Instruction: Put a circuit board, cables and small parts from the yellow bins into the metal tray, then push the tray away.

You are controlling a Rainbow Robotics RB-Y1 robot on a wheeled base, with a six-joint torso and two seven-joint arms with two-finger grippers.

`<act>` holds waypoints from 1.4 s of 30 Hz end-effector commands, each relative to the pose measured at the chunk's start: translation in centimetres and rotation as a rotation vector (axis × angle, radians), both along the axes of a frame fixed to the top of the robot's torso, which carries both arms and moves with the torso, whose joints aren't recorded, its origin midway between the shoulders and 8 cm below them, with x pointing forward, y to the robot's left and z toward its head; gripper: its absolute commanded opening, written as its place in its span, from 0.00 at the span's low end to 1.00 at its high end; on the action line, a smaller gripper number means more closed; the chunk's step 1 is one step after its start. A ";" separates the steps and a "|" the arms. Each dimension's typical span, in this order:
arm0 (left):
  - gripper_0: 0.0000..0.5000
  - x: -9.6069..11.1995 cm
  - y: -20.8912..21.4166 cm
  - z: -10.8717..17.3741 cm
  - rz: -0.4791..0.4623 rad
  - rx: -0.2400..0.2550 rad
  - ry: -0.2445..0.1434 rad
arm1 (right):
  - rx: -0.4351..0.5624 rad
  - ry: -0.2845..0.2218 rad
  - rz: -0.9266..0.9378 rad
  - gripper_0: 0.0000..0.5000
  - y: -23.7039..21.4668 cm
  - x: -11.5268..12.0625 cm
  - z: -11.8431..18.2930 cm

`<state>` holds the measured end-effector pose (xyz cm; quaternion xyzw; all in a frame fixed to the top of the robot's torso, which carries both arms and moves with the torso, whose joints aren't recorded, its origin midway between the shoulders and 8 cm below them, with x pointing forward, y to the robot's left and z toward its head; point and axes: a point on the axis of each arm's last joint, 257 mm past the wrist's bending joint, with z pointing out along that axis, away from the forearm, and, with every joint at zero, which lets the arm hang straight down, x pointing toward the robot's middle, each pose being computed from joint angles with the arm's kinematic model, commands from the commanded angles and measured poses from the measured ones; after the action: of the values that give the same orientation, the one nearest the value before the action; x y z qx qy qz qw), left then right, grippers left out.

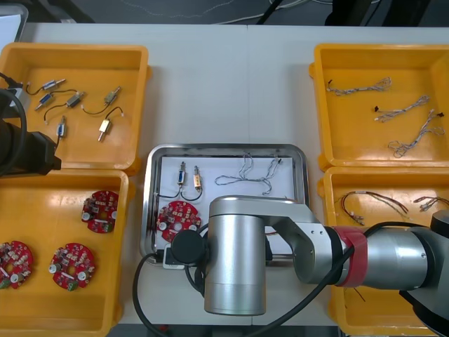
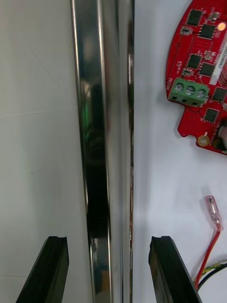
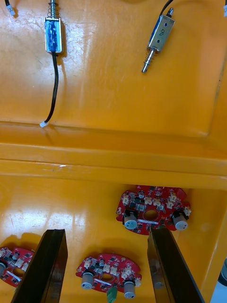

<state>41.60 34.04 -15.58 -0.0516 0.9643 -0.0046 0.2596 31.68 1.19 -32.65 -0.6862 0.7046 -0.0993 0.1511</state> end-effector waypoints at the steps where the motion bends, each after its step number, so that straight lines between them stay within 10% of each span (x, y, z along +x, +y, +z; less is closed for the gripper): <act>1: 1.00 -0.3 1.3 1.4 0.026 0.022 -0.028 | 0.000 -0.033 0.081 1.00 1.8 -0.3 0.5; 22: 1.00 -0.3 1.3 1.4 0.026 0.022 -0.028 | -0.011 -0.043 0.073 1.00 1.4 0.2 -0.2; 26: 1.00 -0.3 1.3 1.4 0.026 0.022 -0.028 | -0.011 -0.047 0.075 0.60 1.5 0.1 -0.1; 28: 1.00 -0.3 1.3 1.4 0.026 0.022 -0.028 | -0.007 -0.050 0.074 0.19 1.6 0.2 -0.1; 30: 1.00 -0.3 1.3 1.4 0.026 0.022 -0.028 | -0.009 -0.056 0.073 0.06 1.5 0.4 0.0; 42: 1.00 -0.3 1.3 1.4 0.026 0.022 -0.028 | -0.008 -0.120 0.082 0.00 2.0 2.4 1.8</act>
<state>41.60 34.03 -15.58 -0.0516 0.9643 -0.0047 0.2595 33.48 1.10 -32.58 -0.6856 0.6963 -0.1294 0.1686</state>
